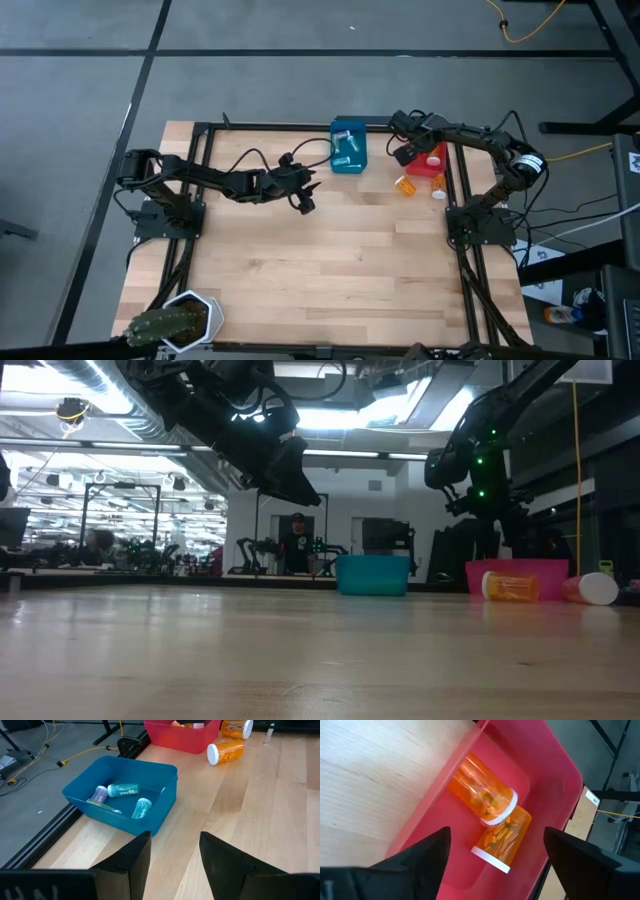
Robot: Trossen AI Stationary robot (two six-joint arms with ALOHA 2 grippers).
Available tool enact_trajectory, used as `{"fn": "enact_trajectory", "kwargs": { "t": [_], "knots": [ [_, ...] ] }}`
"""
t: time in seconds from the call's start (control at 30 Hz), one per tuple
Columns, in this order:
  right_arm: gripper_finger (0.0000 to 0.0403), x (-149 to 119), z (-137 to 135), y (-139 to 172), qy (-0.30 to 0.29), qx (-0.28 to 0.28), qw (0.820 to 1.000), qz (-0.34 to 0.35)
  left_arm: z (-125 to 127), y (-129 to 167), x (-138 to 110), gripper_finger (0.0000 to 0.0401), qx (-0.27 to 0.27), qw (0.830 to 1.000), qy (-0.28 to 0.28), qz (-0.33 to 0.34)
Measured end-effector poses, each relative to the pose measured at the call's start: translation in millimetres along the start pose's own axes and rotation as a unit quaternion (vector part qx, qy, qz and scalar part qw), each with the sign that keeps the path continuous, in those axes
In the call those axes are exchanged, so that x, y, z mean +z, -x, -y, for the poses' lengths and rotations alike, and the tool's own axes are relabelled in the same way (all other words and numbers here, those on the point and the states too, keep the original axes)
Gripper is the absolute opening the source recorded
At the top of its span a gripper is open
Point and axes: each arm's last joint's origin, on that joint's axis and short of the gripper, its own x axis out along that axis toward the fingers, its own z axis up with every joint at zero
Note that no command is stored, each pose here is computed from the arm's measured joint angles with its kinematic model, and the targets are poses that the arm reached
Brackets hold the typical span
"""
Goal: Pick and place medicine bottles into bin by pill shape (circle, oval)
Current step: Put the big orange pill bottle into the pink bin
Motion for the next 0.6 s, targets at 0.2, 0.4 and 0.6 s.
{"fn": "enact_trajectory", "kwargs": {
  "t": [0.2, 0.4, 0.6],
  "knots": [
    [0.0324, -5.2, -2.0, 0.3, -0.028, 0.049, 0.998, -0.038, 0.0, 0.0, 0.0, 0.0163, 0.000, 1.000, 0.000, 0.000],
    [0.0324, -11.0, -2.6, 11.4, -0.007, 0.009, 1.000, -0.019, 0.1, 0.0, 0.0, 0.0163, 0.000, 1.000, 0.000, 0.000],
    [0.0324, -23.2, 1.8, 38.4, -0.008, 0.004, 1.000, 0.021, 0.0, 0.0, 0.0, 0.0163, 0.000, 1.000, 0.000, 0.000]
  ]
}}
